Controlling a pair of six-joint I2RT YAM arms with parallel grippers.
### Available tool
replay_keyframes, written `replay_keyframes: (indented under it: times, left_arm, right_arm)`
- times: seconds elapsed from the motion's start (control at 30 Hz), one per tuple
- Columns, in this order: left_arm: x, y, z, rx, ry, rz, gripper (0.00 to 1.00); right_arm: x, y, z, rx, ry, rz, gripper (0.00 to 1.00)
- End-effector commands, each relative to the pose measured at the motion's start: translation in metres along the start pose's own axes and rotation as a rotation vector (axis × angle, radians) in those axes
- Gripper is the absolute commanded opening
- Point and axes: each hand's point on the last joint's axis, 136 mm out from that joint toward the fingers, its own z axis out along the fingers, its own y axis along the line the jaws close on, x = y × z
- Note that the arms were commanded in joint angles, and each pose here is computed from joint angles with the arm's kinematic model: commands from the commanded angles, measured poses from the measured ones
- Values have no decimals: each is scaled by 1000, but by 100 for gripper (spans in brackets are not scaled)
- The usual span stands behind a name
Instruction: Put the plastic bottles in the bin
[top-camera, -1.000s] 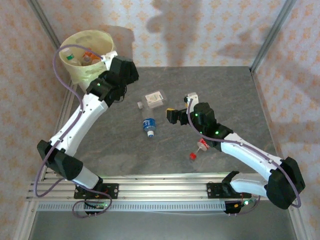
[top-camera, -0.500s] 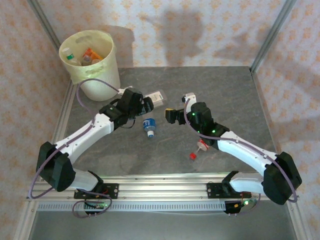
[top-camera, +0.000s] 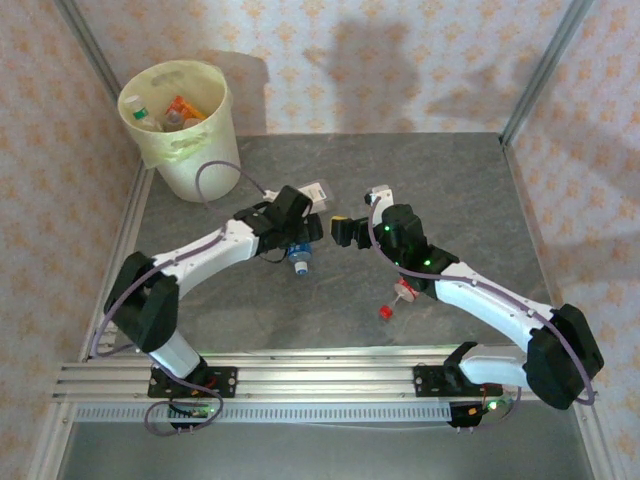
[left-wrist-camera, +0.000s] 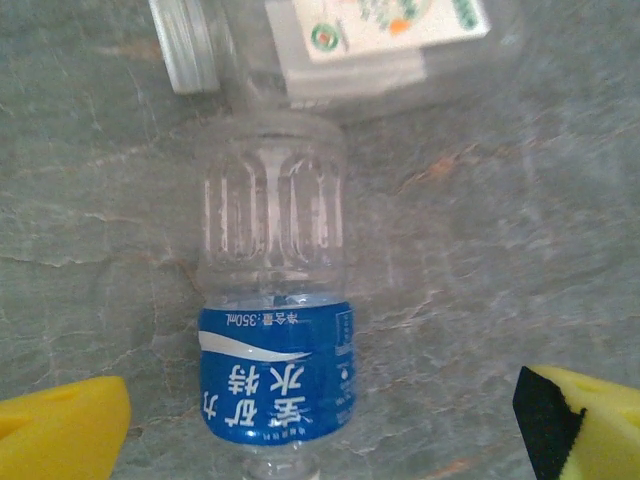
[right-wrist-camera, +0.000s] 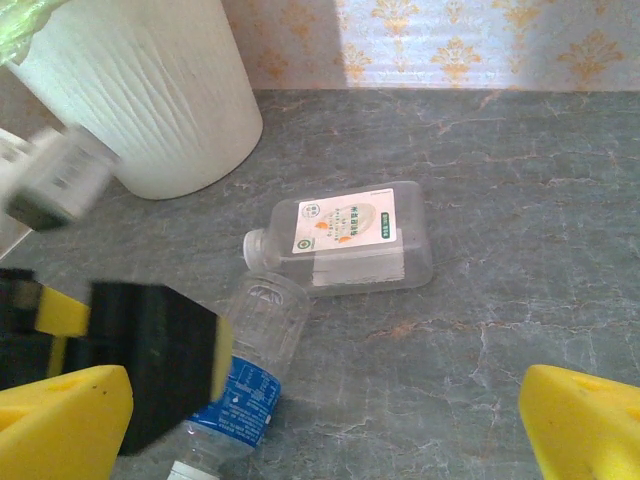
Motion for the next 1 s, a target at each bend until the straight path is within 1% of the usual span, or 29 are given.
replay_keyframes:
  times: [0.0,0.13,0.17,0.23,0.3,0.37,0.47,0.6,0.63,0.73,0.87,0.97]
  left_arm:
    - [1,9,9,-77,4,21,100]
    - [3,17,28,-144,-8,37,100]
    - [5,13,34,-121,0,46,100]
    - [9,12,43,-121,14,47,100]
    - [10,9,50,-113,5,43,100]
    - [11,14,56,-138,-14,34,100]
    - [15,22,66,-196,1,36,100]
    - [23,20,74,-211,34,51,96]
    - [32,23,83,-227,56,57,94]
    - [36,20,86,-227,61,57,90]
    - [38,1,84,-131,39,81,90]
    - [39,1,86,-128,31,89,89]
  right_arm:
    - [-10,-2,-5,20,-35,19,99]
    - [-6,-7,-5,46,-17,9,99]
    - [-5,-7,-5,49,-14,8,99]
    - [-2,-8,-5,54,-7,8,99]
    - [-2,-9,-5,59,-8,8,99]
    - [-1,-10,-5,63,-7,10,99]
    - [-7,-9,-12,58,-29,16,99]
    - [-4,-10,-11,60,-23,17,99]
    - [-5,-10,-11,61,-25,19,99]
    - [-3,-11,-11,63,-21,18,99]
    - [-3,-11,-10,64,-19,19,99]
    - [-2,-11,-10,65,-16,19,99]
